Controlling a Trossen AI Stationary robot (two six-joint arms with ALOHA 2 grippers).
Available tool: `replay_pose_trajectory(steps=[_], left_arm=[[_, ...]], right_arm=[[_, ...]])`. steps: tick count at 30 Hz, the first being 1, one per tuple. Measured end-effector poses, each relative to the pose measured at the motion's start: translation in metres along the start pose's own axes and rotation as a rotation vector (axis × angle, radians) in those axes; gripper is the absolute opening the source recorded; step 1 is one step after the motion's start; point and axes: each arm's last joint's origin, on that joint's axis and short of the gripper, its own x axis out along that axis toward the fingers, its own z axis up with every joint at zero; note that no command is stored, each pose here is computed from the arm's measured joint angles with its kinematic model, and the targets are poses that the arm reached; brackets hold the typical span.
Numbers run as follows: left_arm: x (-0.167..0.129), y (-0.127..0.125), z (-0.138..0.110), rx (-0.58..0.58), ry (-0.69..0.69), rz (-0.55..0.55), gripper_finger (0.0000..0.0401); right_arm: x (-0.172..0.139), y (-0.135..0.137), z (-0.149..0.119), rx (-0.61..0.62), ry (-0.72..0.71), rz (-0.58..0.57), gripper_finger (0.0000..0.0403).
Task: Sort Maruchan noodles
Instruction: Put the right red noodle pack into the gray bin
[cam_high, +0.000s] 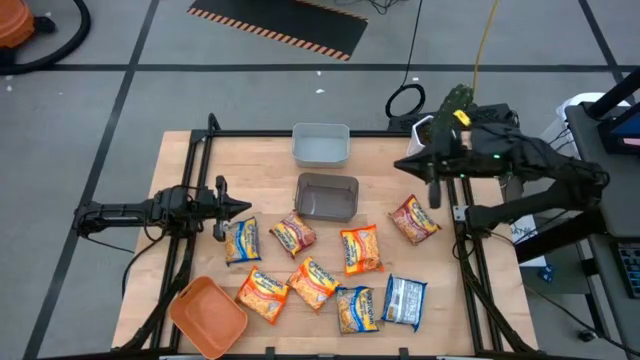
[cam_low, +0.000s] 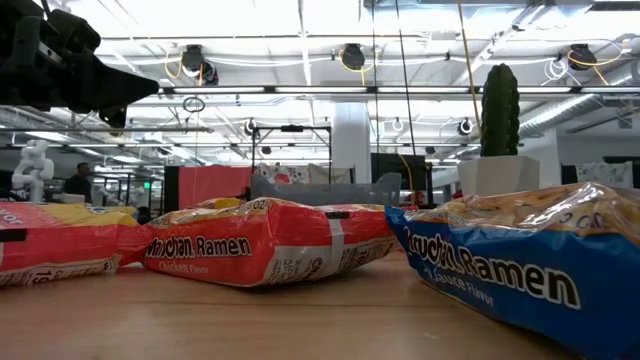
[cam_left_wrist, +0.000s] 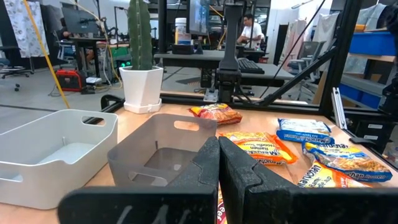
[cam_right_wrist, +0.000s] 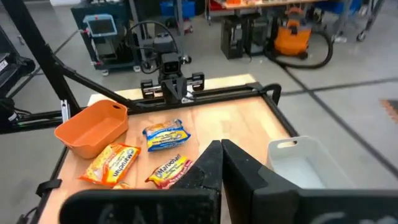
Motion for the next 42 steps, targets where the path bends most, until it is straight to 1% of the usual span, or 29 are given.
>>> replay_pose_trajectory(steps=[3, 6, 11, 13, 16, 19, 21, 24, 29, 31, 33, 37, 40, 42], left_arm=[[0.0, 0.0, 0.0, 0.0, 0.0, 0.0, 0.0001], [0.0, 0.0, 0.0, 0.0, 0.0, 0.0, 0.0001], [0.0, 0.0, 0.0, -0.005, -0.001, 0.002, 0.0001], [0.0, 0.0, 0.001, -0.044, -0.007, 0.002, 0.0001], [0.0, 0.0, 0.001, -0.075, -0.013, 0.002, 0.0001], [0.0, 0.0, 0.003, -0.172, -0.029, 0.019, 0.0001], [0.001, 0.001, 0.004, -0.228, -0.038, 0.035, 0.0001], [0.002, -0.001, 0.009, -0.234, -0.049, 0.015, 0.0001], [0.005, -0.003, 0.03, -0.134, -0.045, 0.004, 0.0001], [0.007, -0.004, 0.042, -0.135, -0.046, 0.01, 0.0001], [0.011, -0.004, 0.054, -0.137, -0.039, 0.011, 0.0001], [0.02, -0.007, 0.094, -0.139, -0.029, 0.002, 0.0001], [0.026, -0.009, 0.127, -0.115, 0.031, 0.008, 0.0001], [0.03, -0.009, 0.147, -0.093, 0.078, 0.031, 0.0001]], right_arm=[[0.014, 0.002, 0.003, 0.035, 0.058, -0.008, 0.0], [0.027, 0.003, -0.003, 0.091, 0.136, -0.021, 0.0], [0.045, 0.004, -0.018, 0.263, 0.299, -0.077, 0.0], [0.047, 0.003, -0.024, 0.309, 0.364, -0.109, 0.0], [0.048, 0.001, -0.034, 0.332, 0.432, -0.145, 0.0], [0.05, -0.005, -0.046, 0.335, 0.515, -0.185, 0.0], [0.049, -0.009, -0.053, 0.349, 0.565, -0.19, 0.0], [0.05, -0.014, -0.061, 0.377, 0.625, -0.178, 0.0], [0.055, -0.022, -0.075, 0.403, 0.693, -0.208, 0.0], [0.056, -0.026, -0.083, 0.401, 0.721, -0.229, 0.0], [0.058, -0.029, -0.089, 0.39, 0.755, -0.199, 0.0], [0.058, -0.033, -0.102, 0.425, 0.821, -0.092, 0.001], [0.056, -0.034, -0.115, 0.424, 0.871, -0.103, 0.0027], [0.056, -0.035, -0.124, 0.415, 0.904, -0.112, 0.0041]])
